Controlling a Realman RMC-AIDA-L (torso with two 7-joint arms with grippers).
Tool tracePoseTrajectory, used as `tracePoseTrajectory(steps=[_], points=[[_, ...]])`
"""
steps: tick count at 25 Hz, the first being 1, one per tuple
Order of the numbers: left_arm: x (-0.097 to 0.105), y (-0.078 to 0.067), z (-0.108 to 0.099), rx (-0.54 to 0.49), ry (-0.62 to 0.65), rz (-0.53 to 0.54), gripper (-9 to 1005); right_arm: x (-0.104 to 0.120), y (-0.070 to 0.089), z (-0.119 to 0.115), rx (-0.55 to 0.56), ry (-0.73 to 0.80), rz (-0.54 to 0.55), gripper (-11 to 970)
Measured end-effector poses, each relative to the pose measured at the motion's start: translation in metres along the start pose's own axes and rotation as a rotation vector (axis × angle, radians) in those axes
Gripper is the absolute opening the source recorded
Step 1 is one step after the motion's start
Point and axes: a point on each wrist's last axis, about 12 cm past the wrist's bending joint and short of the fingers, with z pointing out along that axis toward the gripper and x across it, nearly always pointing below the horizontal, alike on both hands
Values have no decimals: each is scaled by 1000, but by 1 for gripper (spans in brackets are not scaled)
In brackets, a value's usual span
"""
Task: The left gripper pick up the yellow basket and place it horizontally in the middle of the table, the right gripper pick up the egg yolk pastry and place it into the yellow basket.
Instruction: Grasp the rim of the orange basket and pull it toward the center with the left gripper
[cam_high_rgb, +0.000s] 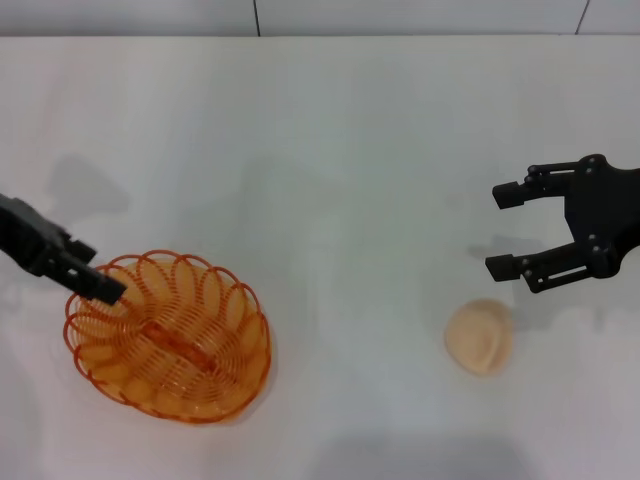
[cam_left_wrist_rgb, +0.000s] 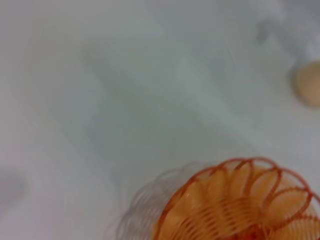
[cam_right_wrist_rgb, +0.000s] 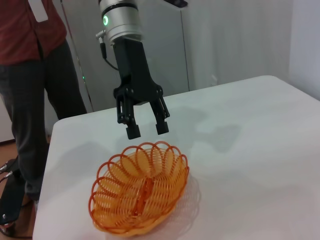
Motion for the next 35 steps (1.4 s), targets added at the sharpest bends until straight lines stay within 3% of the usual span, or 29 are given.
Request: tracePoseTrajectory(steps=[11,18,35], points=[[-14,1,3,-140,242,-69,855,-3,1,-1,-3,-25,-6,859],[-19,5,22,-197,196,-129,848,-2,1,-1,-2,-32,-1,859],[-19,0,55,-156,210,-154,829,-1,1,-2,2,-34,2,859]])
